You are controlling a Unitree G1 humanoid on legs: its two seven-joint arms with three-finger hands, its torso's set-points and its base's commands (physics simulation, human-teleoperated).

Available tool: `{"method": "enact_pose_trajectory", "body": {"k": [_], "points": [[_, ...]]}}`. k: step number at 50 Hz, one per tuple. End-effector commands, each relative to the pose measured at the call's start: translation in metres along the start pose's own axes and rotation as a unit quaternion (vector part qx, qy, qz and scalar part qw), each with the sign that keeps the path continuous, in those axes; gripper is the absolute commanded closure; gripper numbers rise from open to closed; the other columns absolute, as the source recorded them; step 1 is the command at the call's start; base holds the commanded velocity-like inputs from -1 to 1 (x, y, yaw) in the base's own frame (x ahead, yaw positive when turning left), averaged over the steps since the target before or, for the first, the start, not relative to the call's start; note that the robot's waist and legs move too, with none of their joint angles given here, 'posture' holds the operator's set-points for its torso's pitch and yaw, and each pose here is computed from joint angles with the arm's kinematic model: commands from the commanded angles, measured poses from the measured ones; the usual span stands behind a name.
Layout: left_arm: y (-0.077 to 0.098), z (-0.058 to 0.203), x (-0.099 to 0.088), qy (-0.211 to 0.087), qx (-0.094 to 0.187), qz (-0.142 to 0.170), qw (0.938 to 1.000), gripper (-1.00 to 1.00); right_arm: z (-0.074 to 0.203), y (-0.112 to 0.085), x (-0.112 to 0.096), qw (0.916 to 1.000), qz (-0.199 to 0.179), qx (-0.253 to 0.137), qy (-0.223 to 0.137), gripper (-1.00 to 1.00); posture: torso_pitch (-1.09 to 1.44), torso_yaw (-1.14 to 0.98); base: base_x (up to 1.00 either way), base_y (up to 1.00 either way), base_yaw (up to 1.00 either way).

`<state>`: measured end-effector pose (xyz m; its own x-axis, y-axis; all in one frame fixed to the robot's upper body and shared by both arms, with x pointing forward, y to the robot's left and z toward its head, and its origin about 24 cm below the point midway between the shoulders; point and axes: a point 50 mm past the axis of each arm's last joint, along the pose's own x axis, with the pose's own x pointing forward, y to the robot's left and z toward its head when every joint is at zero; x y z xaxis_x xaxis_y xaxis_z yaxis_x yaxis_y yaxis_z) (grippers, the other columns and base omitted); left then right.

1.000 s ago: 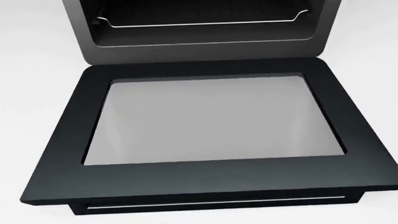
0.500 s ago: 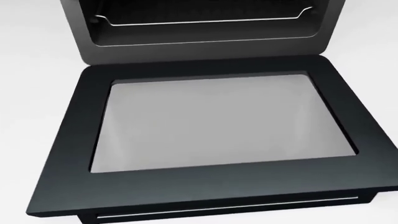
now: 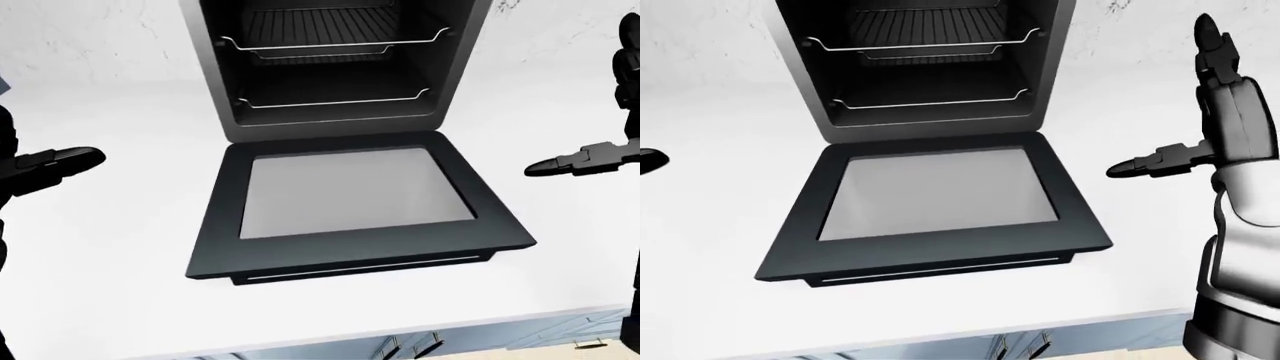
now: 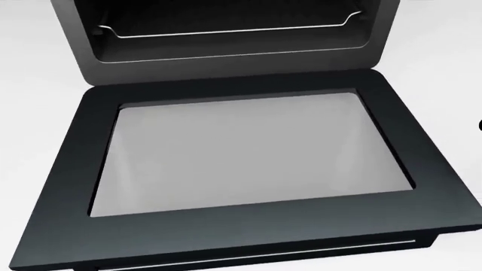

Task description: Close the toaster oven door.

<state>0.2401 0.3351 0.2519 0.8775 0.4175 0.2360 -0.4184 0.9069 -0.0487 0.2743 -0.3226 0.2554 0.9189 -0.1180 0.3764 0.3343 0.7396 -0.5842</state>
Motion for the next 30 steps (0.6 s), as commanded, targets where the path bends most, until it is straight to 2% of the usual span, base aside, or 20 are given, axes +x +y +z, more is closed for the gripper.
{"method": "enact_pose_trajectory", "body": {"k": [1,9,22,23,30], "points": [[0.000,0.019,-0.002,-0.046,0.004,0.000,0.9989,-1.00,0.018,-0.011,0.001,0.9990,-0.020,-0.013,-0.037,-1.00,0.00,0.00,0.00,0.00,0.00],[0.001,0.019,-0.002,-0.047,0.002,-0.001,0.9989,-1.00,0.020,-0.006,-0.001,0.9990,-0.014,-0.002,-0.042,-1.00,0.00,0.00,0.00,0.00,0.00],[0.001,0.020,-0.002,-0.047,0.002,0.000,0.9989,-1.00,0.020,-0.001,0.000,0.9983,0.000,-0.026,-0.052,-1.00,0.00,0.00,0.00,0.00,0.00],[0.001,0.020,-0.002,-0.047,0.002,0.000,0.9989,-1.00,0.020,0.002,-0.001,0.9974,0.006,-0.043,-0.058,-1.00,0.00,0.00,0.00,0.00,0.00],[0.001,0.020,-0.001,-0.048,0.001,0.000,0.9989,-1.00,0.021,0.003,-0.002,0.9973,0.006,-0.045,-0.057,-1.00,0.00,0.00,0.00,0.00,0.00]]}}
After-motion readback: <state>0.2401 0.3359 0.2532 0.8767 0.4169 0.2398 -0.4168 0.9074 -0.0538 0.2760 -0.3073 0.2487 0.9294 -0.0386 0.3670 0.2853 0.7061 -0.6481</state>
